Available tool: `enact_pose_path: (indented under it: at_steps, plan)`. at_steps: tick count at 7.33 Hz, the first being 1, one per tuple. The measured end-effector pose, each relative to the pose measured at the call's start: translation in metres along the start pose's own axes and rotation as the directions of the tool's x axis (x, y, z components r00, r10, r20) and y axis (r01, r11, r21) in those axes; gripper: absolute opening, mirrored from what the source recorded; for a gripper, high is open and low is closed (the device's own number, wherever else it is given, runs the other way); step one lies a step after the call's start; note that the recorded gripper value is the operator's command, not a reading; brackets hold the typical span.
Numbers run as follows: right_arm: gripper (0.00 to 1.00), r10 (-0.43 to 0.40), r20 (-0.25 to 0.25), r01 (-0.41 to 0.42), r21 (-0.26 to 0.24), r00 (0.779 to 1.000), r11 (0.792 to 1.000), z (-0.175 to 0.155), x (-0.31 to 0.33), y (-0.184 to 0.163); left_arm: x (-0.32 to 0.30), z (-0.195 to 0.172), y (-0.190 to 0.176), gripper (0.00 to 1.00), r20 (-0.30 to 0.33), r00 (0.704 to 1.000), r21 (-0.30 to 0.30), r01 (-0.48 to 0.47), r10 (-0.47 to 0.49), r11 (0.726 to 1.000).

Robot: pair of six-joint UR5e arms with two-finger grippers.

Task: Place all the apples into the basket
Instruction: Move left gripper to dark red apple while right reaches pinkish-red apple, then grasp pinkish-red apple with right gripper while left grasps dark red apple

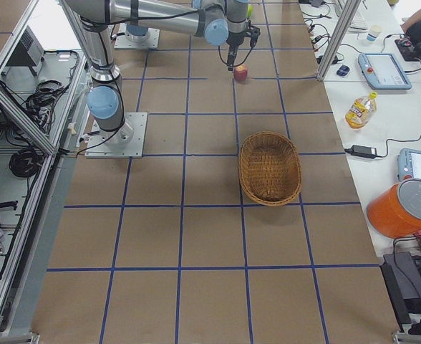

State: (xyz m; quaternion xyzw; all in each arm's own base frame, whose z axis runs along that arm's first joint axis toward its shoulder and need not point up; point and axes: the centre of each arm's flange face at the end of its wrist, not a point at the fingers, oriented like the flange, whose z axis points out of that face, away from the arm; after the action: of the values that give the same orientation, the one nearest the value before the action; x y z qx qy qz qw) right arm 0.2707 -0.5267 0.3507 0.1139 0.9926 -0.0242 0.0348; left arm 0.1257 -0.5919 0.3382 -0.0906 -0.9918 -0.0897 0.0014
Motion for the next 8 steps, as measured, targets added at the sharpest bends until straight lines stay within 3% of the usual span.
enact_pose_path:
  at_steps: [3,8]
  plan:
    - [1.0,0.066,0.018,-0.066,0.018,0.998,0.998,0.05,-0.06,0.009,-0.072,0.037,0.033,1.0,-0.037,0.99,-0.024,-0.14,0.139,0.99]
    - [1.0,0.216,-0.006,-0.217,-0.017,0.976,0.976,0.12,-0.094,-0.011,-0.089,0.089,0.041,1.0,-0.052,0.977,-0.029,-0.21,0.209,0.977]
